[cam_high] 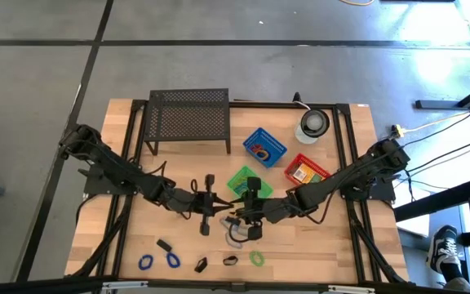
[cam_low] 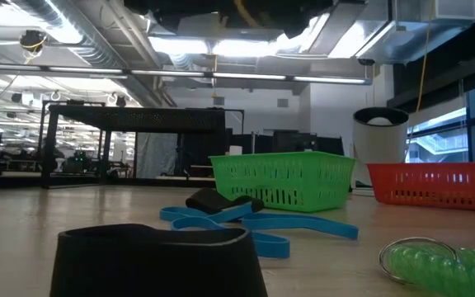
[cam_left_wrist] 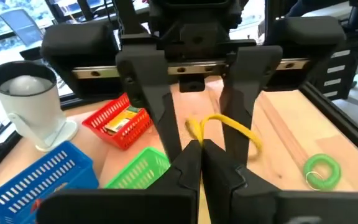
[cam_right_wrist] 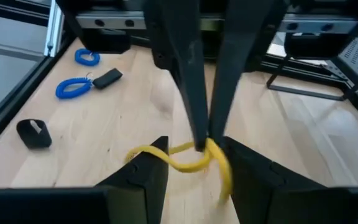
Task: Pick & Place Office Desk Supplies
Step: Put the yellow rubber band into the green basket
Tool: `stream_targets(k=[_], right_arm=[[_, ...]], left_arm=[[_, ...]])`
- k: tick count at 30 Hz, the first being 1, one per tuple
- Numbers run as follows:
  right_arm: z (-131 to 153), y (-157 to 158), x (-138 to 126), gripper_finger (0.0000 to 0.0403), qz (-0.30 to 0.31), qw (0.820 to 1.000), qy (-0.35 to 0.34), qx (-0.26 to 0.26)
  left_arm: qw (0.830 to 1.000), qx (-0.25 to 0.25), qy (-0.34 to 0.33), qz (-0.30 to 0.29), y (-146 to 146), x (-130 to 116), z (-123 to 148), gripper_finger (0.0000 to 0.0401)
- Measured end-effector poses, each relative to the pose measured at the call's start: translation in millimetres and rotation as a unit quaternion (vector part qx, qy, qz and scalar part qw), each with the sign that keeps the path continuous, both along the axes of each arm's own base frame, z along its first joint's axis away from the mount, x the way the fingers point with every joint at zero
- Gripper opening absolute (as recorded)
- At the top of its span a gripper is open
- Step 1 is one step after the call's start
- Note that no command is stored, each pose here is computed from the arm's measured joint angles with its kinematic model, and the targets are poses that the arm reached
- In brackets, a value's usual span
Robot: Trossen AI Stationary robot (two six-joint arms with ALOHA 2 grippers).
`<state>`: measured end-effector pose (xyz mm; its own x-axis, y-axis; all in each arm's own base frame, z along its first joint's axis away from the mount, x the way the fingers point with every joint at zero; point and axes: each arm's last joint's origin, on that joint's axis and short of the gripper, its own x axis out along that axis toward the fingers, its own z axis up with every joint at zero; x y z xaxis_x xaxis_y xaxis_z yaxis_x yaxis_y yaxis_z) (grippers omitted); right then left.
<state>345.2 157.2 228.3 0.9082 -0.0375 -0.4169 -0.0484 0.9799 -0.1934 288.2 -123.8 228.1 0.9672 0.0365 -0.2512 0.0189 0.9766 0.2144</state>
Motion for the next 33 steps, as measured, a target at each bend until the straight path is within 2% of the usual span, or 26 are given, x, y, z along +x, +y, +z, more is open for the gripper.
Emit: stream_targets(k=[4,13,26,30,33], right_arm=[[0,-1,0,0.0146,-0.003,1.0,0.0,0.001],[0,-7,3,0.0146,-0.026,0.999,-0.001,0.039],[0,-10,4,0.0146,-0.04,0.998,-0.003,0.056],[0,-13,5,0.0128,-0.051,0.996,-0.004,0.073],[0,-15,7,0.0096,-0.06,0.995,-0.005,0.084]], left_arm=[[1.0,0.004,-0.002,0.015,1,0,0,0.0004],[1.0,0.015,-0.015,0.016,1,1,3,0.0004],[1.0,0.024,-0.015,0.013,1,1,3,0.0004],[1.0,0.024,-0.015,0.012,1,1,3,0.0004],[1.0,0.024,-0.015,0.013,1,1,3,0.0004]])
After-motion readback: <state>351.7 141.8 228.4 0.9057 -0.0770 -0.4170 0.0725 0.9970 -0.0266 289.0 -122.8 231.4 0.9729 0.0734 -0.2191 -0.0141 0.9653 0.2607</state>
